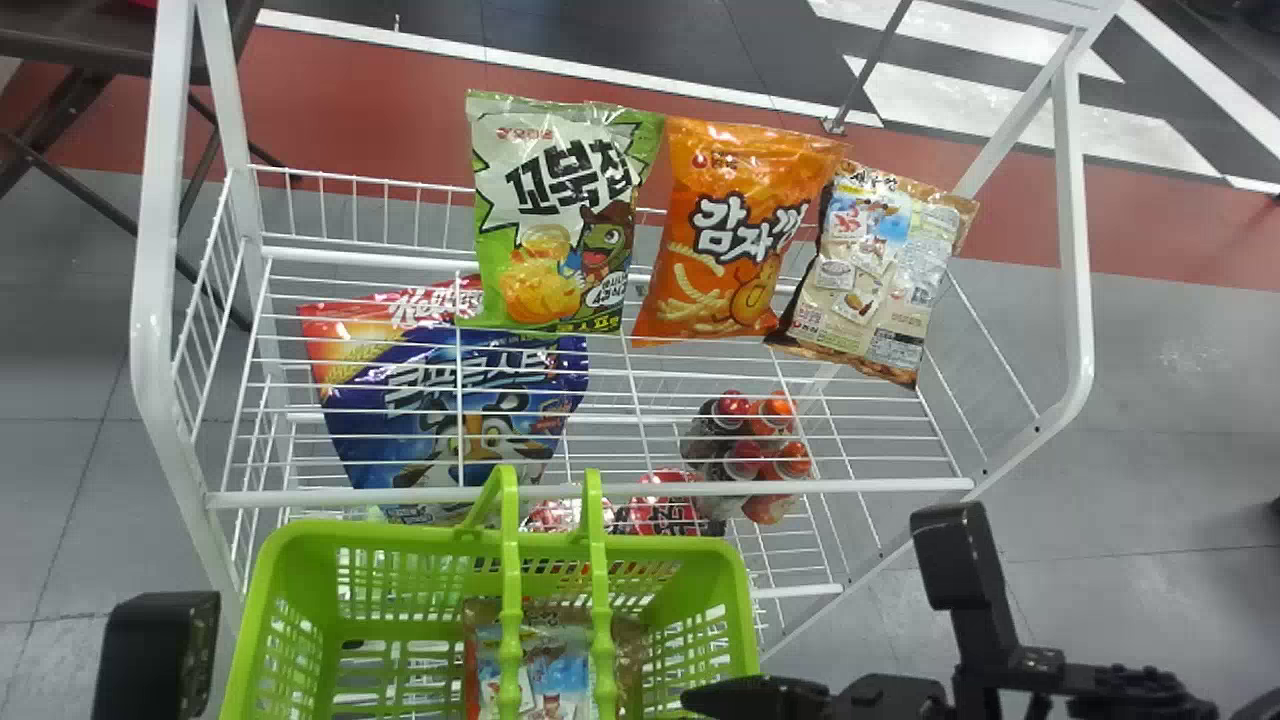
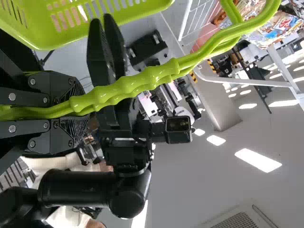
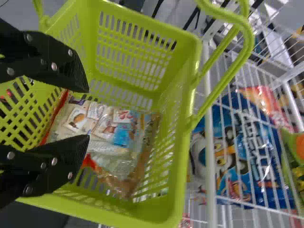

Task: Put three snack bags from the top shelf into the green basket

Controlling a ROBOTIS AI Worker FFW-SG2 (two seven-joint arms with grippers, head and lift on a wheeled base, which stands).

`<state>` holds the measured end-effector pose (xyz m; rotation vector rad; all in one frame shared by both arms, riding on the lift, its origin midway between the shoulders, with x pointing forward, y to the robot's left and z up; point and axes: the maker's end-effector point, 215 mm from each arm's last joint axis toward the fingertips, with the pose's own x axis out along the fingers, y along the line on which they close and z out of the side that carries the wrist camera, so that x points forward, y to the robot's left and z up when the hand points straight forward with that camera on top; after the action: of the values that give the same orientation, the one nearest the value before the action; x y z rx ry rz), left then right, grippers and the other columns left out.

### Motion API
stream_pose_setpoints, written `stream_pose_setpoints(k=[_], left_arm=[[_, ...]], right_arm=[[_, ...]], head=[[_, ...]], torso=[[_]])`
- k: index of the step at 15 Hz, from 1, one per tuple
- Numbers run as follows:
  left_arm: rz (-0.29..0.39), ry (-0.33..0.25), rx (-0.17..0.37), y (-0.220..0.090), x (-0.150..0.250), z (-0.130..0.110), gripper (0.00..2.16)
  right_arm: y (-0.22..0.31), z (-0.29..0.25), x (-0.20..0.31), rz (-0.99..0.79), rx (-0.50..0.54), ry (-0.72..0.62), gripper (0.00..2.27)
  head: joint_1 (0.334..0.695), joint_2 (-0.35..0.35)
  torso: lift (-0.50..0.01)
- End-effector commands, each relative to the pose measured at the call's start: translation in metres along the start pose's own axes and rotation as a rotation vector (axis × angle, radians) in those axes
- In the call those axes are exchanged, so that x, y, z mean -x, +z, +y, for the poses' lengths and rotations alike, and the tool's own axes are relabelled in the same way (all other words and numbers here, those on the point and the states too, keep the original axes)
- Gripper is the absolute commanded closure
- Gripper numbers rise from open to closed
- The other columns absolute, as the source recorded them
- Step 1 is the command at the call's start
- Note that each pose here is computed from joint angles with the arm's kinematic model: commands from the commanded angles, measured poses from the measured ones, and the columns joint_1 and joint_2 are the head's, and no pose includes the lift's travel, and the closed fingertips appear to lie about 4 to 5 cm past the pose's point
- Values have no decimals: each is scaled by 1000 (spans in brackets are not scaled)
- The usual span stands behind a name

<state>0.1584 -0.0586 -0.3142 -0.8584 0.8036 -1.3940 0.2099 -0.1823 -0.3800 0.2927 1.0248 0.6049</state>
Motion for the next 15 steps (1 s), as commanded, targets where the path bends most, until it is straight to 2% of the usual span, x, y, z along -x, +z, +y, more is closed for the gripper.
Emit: stream_pose_setpoints(k=[1, 5, 10, 13, 15], left_arm=[[-3, -3, 6, -1, 0, -1, 1760], [-2, -11, 21, -7, -2, -3, 1760], [2, -12, 31, -12, -4, -3, 1760], [8, -9, 30, -11, -6, -1, 1760], [16, -6, 45, -13, -6, 1, 1760]], right_arm=[[2, 5, 3, -6, -9, 30, 73], [21, -1, 1, -48, 2, 13, 97], [170, 10, -3, -479, 272, -65, 113], [231, -2, -2, -675, 340, -165, 113], [259, -18, -19, -732, 336, -219, 113]], head=[[695, -350], [695, -350], [695, -350], [695, -350], [695, -350]], torso=[[-45], [-45], [-45], [-45], [-45]])
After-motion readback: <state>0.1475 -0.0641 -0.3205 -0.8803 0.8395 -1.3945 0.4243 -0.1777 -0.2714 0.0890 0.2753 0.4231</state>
